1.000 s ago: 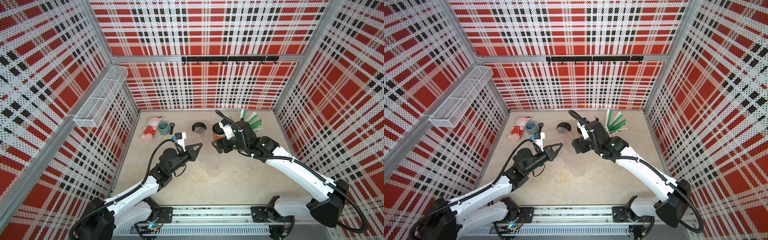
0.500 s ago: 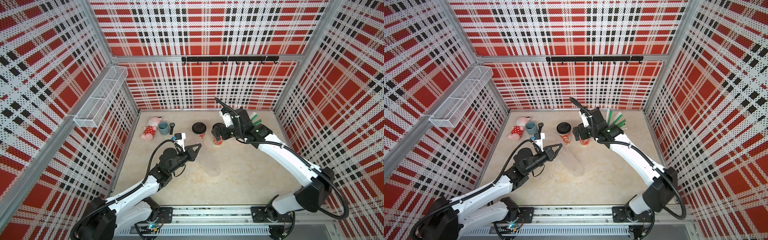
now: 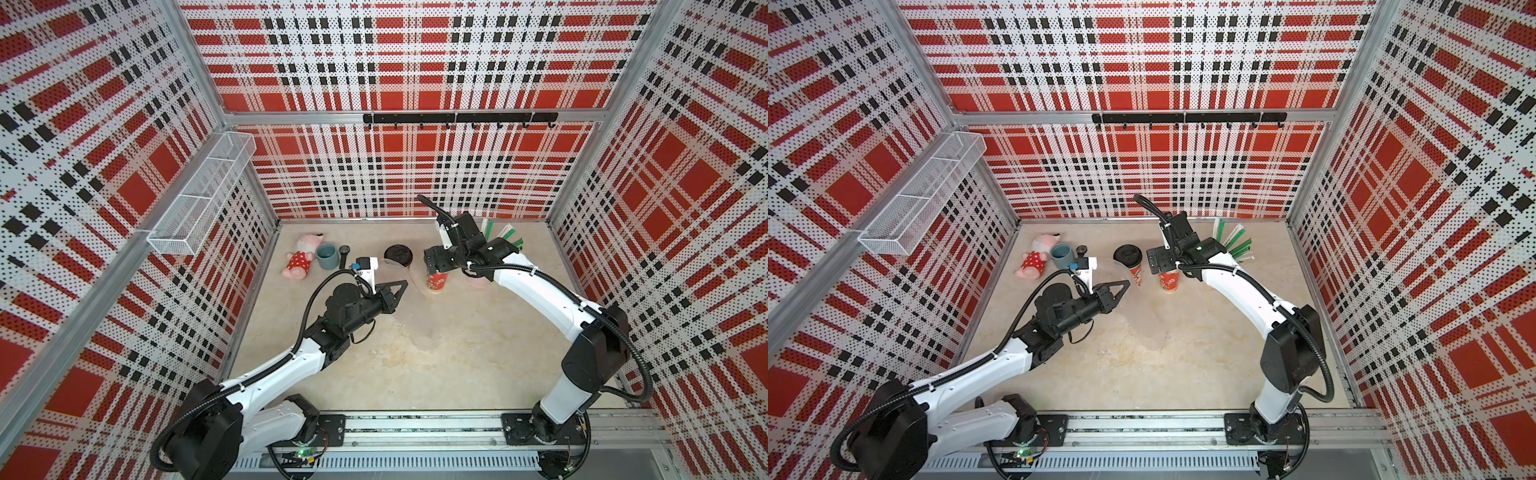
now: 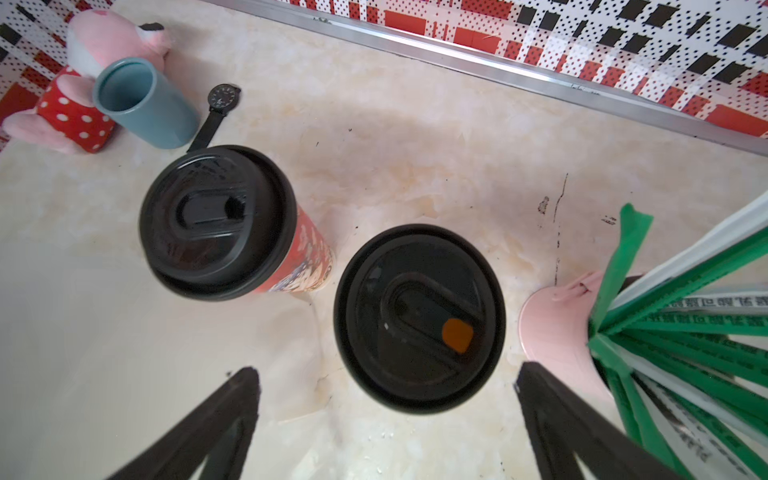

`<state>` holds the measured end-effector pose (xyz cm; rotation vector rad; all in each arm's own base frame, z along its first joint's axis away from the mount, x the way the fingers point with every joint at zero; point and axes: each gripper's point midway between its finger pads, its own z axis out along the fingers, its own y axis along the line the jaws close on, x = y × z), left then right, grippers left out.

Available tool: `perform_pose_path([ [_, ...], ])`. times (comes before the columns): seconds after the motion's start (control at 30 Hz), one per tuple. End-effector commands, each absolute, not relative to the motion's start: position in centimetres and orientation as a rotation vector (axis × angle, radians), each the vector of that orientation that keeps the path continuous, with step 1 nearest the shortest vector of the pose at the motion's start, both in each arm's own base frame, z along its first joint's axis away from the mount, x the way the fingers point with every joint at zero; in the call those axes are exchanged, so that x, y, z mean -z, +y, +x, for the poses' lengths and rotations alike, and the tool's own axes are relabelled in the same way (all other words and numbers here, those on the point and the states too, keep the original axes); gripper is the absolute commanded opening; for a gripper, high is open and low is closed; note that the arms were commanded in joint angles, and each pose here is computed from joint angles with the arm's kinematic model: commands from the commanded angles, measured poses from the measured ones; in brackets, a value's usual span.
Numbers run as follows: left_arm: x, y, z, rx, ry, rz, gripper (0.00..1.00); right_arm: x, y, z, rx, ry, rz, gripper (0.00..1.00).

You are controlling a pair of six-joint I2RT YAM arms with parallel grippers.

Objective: Pack milk tea into plastic carrier bags
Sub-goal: Adjust the plastic carrier bag at the center of the board, then pick up the milk tea cup at the center of the board.

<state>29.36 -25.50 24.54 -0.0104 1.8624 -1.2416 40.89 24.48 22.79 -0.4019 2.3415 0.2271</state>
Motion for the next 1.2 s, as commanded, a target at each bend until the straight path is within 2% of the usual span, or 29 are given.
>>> perform_pose_path([
  [0.0,-25.5,-25.7,29.4,1.248,1.841,0.021,0.03,-22.1,24.6,42.0,-0.223,2.353,-0.397,1.00],
  [0.4,-27.4,-26.2,29.7,1.262,1.842,0.019,0.03,-19.9,23.9,43.4,-0.171,2.403,-0.374,1.00],
  [0.7,-26.9,-27.1,30.2,1.240,1.937,-0.020,0.00,-18.5,25.1,44.2,-0.243,2.423,-0.395,1.00],
  [1.17,-24.9,-24.8,29.6,1.247,1.927,-0.096,0.01,-18.4,24.6,44.5,-0.204,2.422,-0.401,0.98],
])
